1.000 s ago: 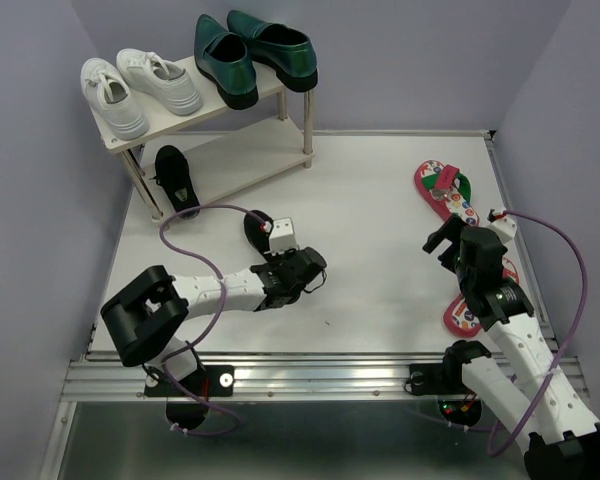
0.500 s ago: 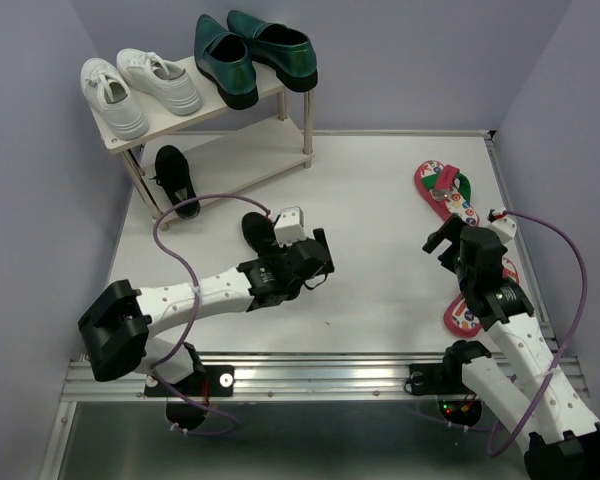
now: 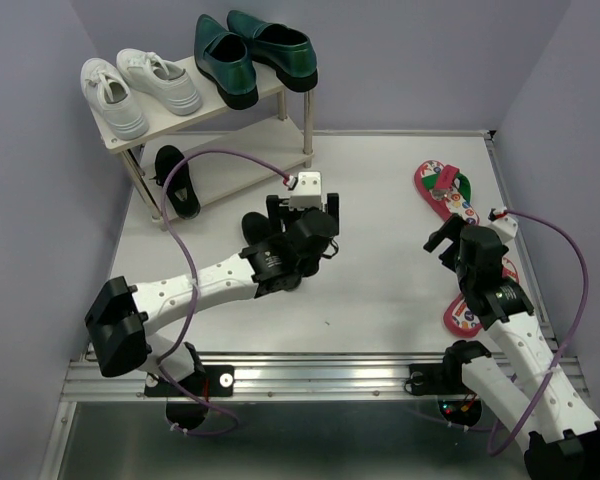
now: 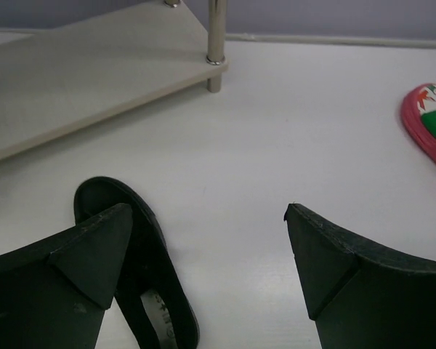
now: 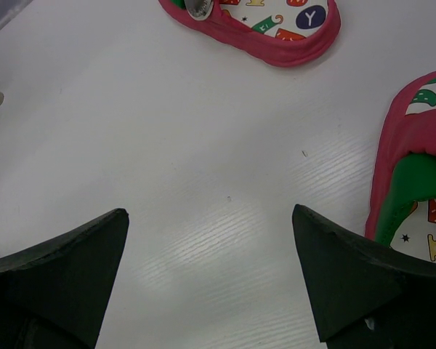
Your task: Place and organize the shoes onto the shoe shelf
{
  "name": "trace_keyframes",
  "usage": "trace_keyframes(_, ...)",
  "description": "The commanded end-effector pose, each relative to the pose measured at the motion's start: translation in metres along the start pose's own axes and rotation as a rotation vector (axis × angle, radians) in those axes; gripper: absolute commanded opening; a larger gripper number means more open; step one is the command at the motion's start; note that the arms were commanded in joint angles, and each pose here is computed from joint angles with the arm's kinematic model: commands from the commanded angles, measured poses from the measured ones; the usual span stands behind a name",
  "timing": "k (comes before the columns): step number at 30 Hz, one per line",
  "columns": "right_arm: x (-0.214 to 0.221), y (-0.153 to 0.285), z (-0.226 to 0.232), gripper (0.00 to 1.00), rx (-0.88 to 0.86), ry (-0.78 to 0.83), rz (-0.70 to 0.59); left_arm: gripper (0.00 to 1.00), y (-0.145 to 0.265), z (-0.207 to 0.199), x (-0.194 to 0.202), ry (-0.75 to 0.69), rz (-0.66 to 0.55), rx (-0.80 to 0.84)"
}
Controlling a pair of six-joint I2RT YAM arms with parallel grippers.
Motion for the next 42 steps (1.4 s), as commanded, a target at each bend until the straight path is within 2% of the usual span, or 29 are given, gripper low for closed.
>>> trace_keyframes(1, -0.025, 0.008, 0.003, 1.00, 0.003, -0.020, -0.073, 0.99, -0.004, 0.014, -0.035, 0.012, -0.214, -0.151)
trace_keyframes(4, -0.025, 0.008, 0.003, 1.00, 0.002, -0.022, -0.071, 0.99, -0.004, 0.024, -0.029, 0.001, -0.250, -0.142)
trace_keyframes(11, -0.026, 0.007, 0.004, 1.00, 0.002, -0.022, -0.071, 0.99, -0.010, 0.039, -0.002, -0.073, -0.193, -0.129)
trace_keyframes(17, -0.023, 0.006, 0.004, 1.00, -0.002, -0.022, -0.058, 0.99, -0.012, 0.061, 0.011, 0.039, -0.101, -0.219)
trace_keyframes(19, -0.023, 0.005, 0.005, 1.00, -0.004, -0.023, -0.060, 0.99, -0.011, 0.068, 0.025, 0.042, -0.070, -0.214)
trace_keyframes(22, -0.022, 0.004, 0.006, 1.00, -0.008, -0.023, -0.055, 0.99, -0.007, 0.072, 0.037, 0.159, -0.049, -0.215)
trace_keyframes(23, -0.021, 0.004, 0.006, 1.00, -0.007, -0.022, -0.052, 0.99, -0.005, 0.082, 0.050, 0.125, -0.011, -0.256)
trace_keyframes(24, -0.021, 0.003, 0.007, 1.00, -0.012, -0.024, -0.052, 0.99, -0.004, 0.088, 0.062, 0.161, 0.012, -0.303)
trace_keyframes(25, -0.020, 0.003, 0.007, 1.00, -0.014, -0.025, -0.049, 0.99, -0.005, 0.084, 0.060, 0.227, 0.006, -0.298)
trace_keyframes(28, -0.019, 0.001, 0.009, 1.00, -0.018, -0.025, -0.044, 0.99, -0.003, 0.082, 0.082, 0.234, 0.059, -0.327)
trace_keyframes(29, -0.020, 0.001, 0.009, 1.00, -0.018, -0.025, -0.044, 0.99, -0.002, 0.086, 0.093, 0.198, 0.079, -0.358)
trace_keyframes(33, -0.021, 0.001, 0.009, 1.00, -0.019, -0.023, -0.048, 0.99, -0.005, 0.079, 0.107, 0.221, 0.113, -0.366)
trace_keyframes(42, -0.020, 0.004, 0.007, 1.00, -0.020, -0.023, -0.051, 0.99, -0.013, 0.076, 0.137, 0.178, 0.179, -0.385)
Point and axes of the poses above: each gripper's point midway between its finger pads, its own y axis back along the fingers, its own z axis along the line the jaws close on, x = y × z, the point moved 4 cm from there along y, back along the fingers, and after that the axes turned 9 degrees about y, right-handed, at the moved point
